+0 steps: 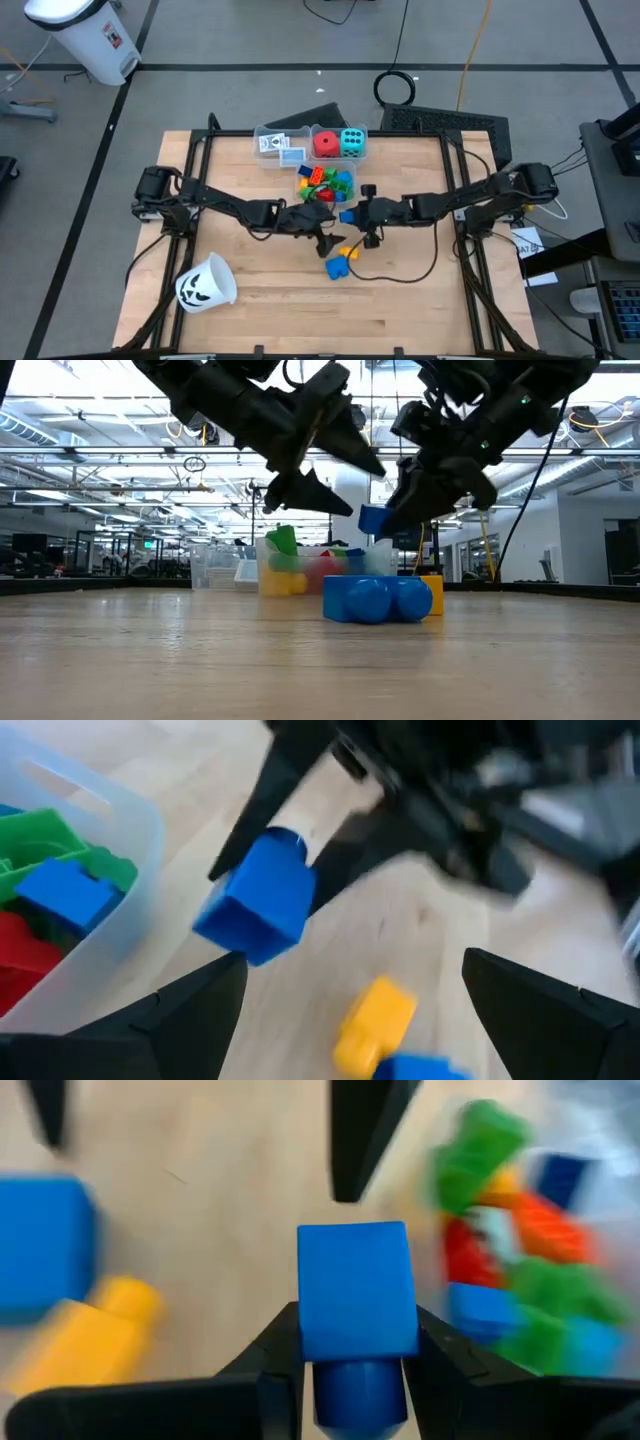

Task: Pick & Place Toys
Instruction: Put the top blue game piece into the bottom transparent bin

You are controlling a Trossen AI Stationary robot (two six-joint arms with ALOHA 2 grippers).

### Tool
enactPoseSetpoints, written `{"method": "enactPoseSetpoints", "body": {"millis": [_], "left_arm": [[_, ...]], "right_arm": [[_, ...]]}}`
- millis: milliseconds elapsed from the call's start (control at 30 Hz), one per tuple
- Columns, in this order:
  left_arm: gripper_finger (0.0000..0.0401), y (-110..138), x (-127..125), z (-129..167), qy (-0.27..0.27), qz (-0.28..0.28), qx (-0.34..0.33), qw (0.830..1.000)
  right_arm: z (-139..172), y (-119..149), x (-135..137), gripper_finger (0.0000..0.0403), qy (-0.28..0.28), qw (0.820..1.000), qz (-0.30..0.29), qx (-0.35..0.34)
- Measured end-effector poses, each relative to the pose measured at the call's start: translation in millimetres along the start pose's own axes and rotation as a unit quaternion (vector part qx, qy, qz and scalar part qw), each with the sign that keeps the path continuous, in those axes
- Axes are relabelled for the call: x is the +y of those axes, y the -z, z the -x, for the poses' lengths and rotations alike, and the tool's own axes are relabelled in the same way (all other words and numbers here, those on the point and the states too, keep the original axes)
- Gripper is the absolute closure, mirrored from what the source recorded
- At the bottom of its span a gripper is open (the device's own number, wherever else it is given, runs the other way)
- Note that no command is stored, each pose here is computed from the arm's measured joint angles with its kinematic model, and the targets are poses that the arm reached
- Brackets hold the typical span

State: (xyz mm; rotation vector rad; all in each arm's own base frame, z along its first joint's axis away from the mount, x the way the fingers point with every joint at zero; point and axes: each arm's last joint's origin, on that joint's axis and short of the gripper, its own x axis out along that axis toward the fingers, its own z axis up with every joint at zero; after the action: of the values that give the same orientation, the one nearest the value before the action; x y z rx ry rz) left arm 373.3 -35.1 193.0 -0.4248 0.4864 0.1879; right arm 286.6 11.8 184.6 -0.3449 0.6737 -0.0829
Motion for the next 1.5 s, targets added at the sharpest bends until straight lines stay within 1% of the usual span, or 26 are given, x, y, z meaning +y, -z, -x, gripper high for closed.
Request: {"method": "enactPoseSetpoints", "body": {"millis": [33, 100, 200, 267, 333, 433, 533, 633, 700, 867, 933, 1000, 1067, 1133, 1200, 1267, 1367, 1500], "left_arm": [[0.0025, -3, 1, 0, 0.002, 0.022, -0.009, 1.0], [0.0025, -7, 2, -1, 0.008, 0.054, -0.029, 0.998], [0.0025, -12, 5, -1, 0.0, 0.072, -0.046, 0.996], [0.0025, -13, 8, -1, -0.011, 0.073, -0.053, 0.996], [0.0025, -15, 10, -2, -0.011, 0.078, -0.057, 0.995], [0.0025, -17, 13, -2, -0.012, 0.08, -0.062, 0.995], [0.0025, -18, 14, -2, -0.013, 0.068, -0.064, 0.996], [0.0025, -20, 13, -2, 0.004, 0.063, -0.067, 0.996], [0.0025, -22, 12, -2, 0.017, 0.064, -0.069, 0.995], [0.0025, -22, 11, -2, 0.019, 0.05, -0.071, 0.996], [0.0025, -23, 12, -2, 0.017, 0.046, -0.073, 0.996], [0.0025, -24, 13, -2, 0.016, 0.051, -0.075, 0.996], [0.0025, -25, 15, -2, 0.015, 0.069, -0.076, 0.995], [0.0033, -26, 17, -2, 0.019, 0.073, -0.075, 0.994], [0.0055, -27, 17, -2, 0.023, 0.076, -0.074, 0.994], [0.0092, -27, 18, -2, 0.024, 0.082, -0.074, 0.994], [0.0167, -29, 23, -2, 0.024, 0.102, -0.073, 0.992], [0.0283, -31, 28, -3, 0.016, 0.112, -0.074, 0.991]], "right_arm": [[1, -2, 2, 0.0312, 0.023, 1.0, 0.017, -0.001], [3, -6, 5, 0.0311, 0.053, 0.998, 0.041, -0.01], [5, -11, 10, 0.0311, 0.067, 0.996, 0.06, -0.027], [6, -13, 13, 0.0311, 0.067, 0.995, 0.066, -0.033], [7, -14, 16, 0.0311, 0.071, 0.994, 0.07, -0.034], [8, -14, 16, 0.0311, 0.09, 0.993, 0.071, -0.03], [8, -14, 16, 0.0311, 0.1, 0.992, 0.071, -0.027], [8, -15, 15, 0.031, 0.116, 0.99, 0.07, -0.026], [9, -17, 15, 0.031, 0.118, 0.99, 0.065, -0.038], [9, -19, 14, 0.031, 0.126, 0.989, 0.066, -0.045], [9, -19, 13, 0.031, 0.138, 0.987, 0.066, -0.043], [10, -20, 13, 0.031, 0.147, 0.986, 0.068, -0.045], [10, -21, 13, 0.031, 0.151, 0.985, 0.064, -0.052], [10, -22, 12, 0.031, 0.154, 0.985, 0.063, -0.056], [10, -22, 12, 0.0309, 0.153, 0.985, 0.063, -0.056], [10, -22, 13, 0.0309, 0.152, 0.985, 0.063, -0.057], [10, -23, 12, 0.0309, 0.153, 0.984, 0.062, -0.061], [11, -24, 12, 0.0309, 0.155, 0.984, 0.059, -0.065]]}}
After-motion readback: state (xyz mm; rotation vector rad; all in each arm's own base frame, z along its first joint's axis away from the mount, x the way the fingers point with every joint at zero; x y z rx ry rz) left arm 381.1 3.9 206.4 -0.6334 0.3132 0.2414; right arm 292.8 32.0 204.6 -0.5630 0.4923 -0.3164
